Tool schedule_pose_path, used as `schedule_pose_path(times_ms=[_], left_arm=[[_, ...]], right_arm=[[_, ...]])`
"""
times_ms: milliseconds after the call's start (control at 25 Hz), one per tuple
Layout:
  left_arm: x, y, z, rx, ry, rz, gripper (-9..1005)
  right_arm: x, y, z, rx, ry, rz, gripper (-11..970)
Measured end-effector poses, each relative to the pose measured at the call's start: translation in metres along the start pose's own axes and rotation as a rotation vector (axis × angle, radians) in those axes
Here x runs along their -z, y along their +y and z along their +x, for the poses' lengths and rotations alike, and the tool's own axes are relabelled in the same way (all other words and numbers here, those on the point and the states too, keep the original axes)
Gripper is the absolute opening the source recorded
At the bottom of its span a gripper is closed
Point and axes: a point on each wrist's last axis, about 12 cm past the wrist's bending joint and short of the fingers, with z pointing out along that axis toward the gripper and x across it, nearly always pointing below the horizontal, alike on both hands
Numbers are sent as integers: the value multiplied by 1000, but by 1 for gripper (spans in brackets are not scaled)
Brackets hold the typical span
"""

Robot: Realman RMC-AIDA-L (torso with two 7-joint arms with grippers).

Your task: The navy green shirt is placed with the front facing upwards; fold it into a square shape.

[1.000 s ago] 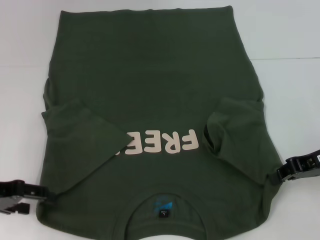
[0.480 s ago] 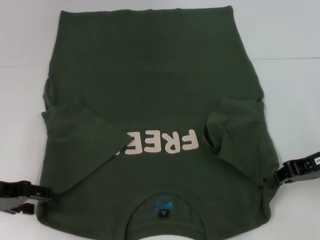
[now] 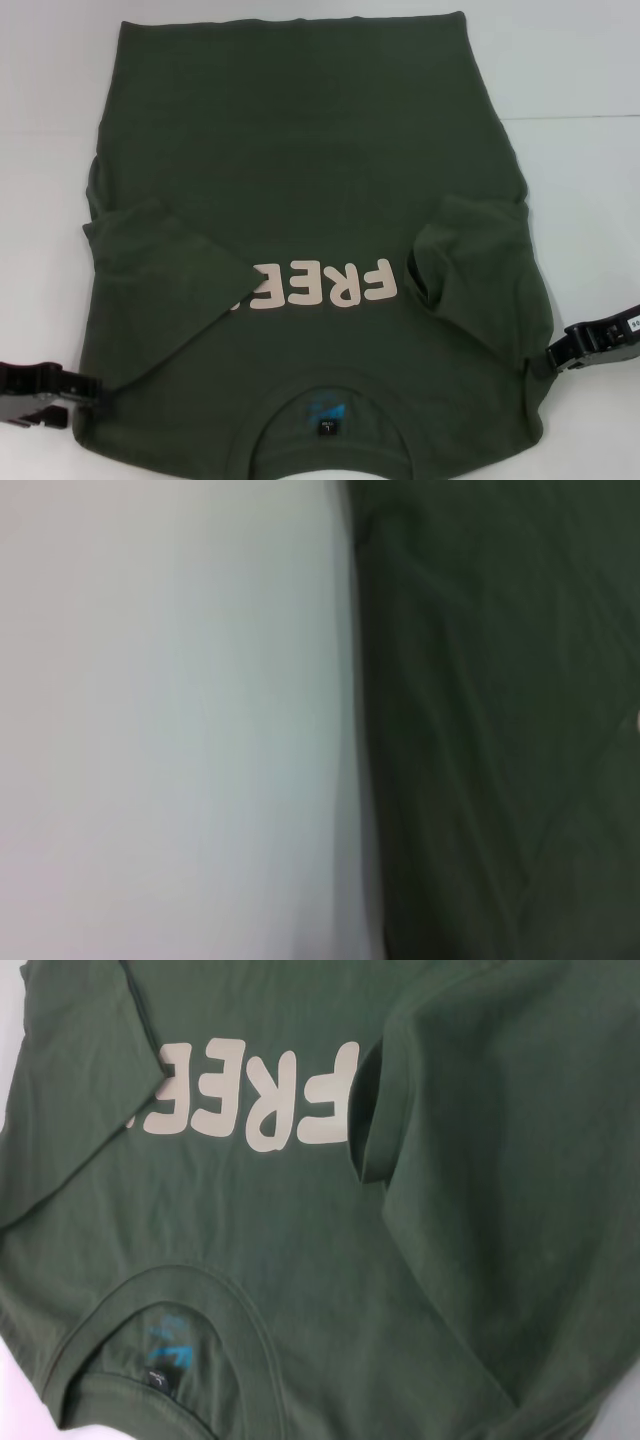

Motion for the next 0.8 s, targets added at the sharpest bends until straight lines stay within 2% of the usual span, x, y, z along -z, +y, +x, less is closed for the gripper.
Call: schedule_pose_path(times_ms=[200,800], left_arm=[[-2,0,0,-11,10,-21,782],[-3,-4,-3,-41,14,-30,107]], right_arm=[[0,0,1,-1,-3,-10,41],[0,0,2,-4,-11,-20,40]])
